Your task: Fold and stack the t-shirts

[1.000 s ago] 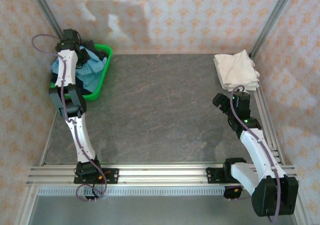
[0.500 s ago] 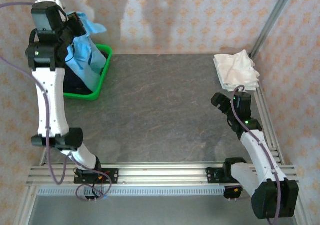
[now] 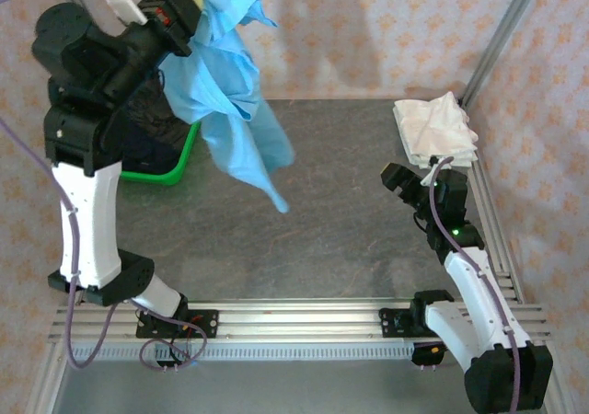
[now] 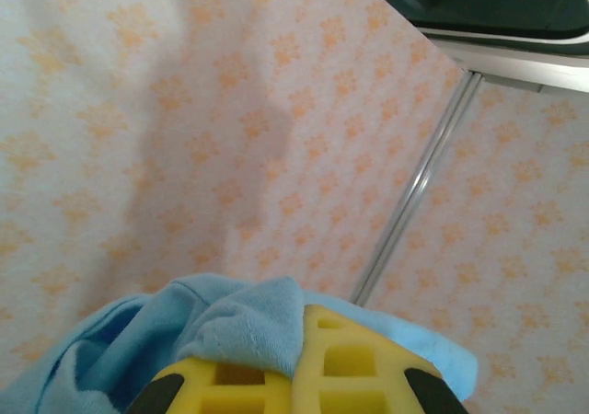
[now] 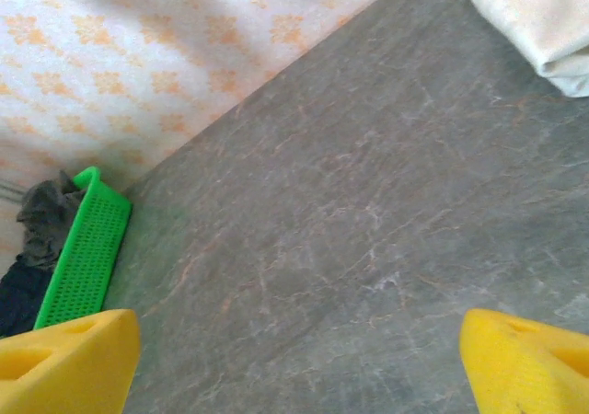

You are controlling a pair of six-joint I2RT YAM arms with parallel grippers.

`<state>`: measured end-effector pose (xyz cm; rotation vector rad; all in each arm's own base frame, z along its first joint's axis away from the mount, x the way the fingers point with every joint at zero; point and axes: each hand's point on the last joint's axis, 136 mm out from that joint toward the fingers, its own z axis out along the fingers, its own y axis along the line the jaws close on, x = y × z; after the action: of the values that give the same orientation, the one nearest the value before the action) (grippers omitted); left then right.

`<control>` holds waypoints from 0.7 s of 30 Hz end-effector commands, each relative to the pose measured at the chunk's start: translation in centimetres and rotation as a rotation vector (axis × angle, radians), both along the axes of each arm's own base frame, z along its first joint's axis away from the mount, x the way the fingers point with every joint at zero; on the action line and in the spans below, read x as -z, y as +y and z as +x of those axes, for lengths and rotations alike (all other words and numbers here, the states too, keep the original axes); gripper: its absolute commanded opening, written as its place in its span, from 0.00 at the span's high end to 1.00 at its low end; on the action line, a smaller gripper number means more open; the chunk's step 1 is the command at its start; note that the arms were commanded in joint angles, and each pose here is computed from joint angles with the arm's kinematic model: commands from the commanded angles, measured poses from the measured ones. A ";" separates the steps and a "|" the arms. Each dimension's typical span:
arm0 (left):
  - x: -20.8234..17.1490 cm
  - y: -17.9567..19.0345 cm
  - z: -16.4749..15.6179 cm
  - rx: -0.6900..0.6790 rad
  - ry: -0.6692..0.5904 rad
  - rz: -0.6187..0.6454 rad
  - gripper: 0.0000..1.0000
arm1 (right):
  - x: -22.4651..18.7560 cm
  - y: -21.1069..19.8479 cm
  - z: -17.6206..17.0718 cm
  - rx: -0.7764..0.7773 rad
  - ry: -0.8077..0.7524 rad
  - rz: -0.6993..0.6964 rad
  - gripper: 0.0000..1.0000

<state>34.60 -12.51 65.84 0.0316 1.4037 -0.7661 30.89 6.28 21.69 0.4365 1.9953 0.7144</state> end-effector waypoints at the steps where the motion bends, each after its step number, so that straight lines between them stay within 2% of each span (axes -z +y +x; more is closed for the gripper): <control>1: 3.5 -1.8 4.9 0.038 0.108 -0.019 1.00 | -0.7 1.0 0.1 -0.040 -0.034 0.042 0.10; 2: 6.1 -2.0 6.9 0.020 0.183 -0.004 0.79 | -0.3 0.9 0.1 -0.029 -0.021 0.038 0.10; 3: 9.3 -2.1 8.9 -0.005 0.264 0.018 0.51 | 0.1 0.6 0.0 -0.015 -0.008 0.032 0.10; 5: 15.9 -1.1 12.2 -0.106 0.411 0.079 0.24 | 1.0 0.1 -0.2 0.012 0.029 0.017 0.10; 6: 19.1 -0.4 13.4 -0.156 0.478 0.113 0.17 | 1.6 -0.1 -0.3 0.024 0.049 0.010 0.11; 9: 29.6 2.9 15.0 -0.297 0.690 0.181 0.04 | 4.4 0.1 -0.7 0.041 0.132 -0.026 0.11; 10: 31.6 3.9 14.9 -0.330 0.728 0.186 0.00 | 5.4 0.4 -0.8 0.039 0.167 -0.053 0.10; 12: 37.3 4.9 13.9 -0.359 0.813 0.214 0.00 | 7.9 1.9 -0.8 0.006 0.248 -0.124 0.11; 15: 43.4 3.9 12.0 -0.318 0.901 0.253 0.00 | 10.5 5.3 -0.4 -0.080 0.322 -0.234 0.15; 19: 49.9 2.1 9.9 -0.251 1.023 0.331 0.05 | 13.0 9.8 0.4 -0.192 0.376 -0.380 0.23; 21: 52.3 2.3 9.6 -0.255 1.067 0.354 0.08 | 13.7 11.0 1.1 -0.196 0.388 -0.461 0.24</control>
<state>42.75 -9.69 11.74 -0.3677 2.5861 -0.2641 30.05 16.80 6.98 0.1618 2.5592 0.4304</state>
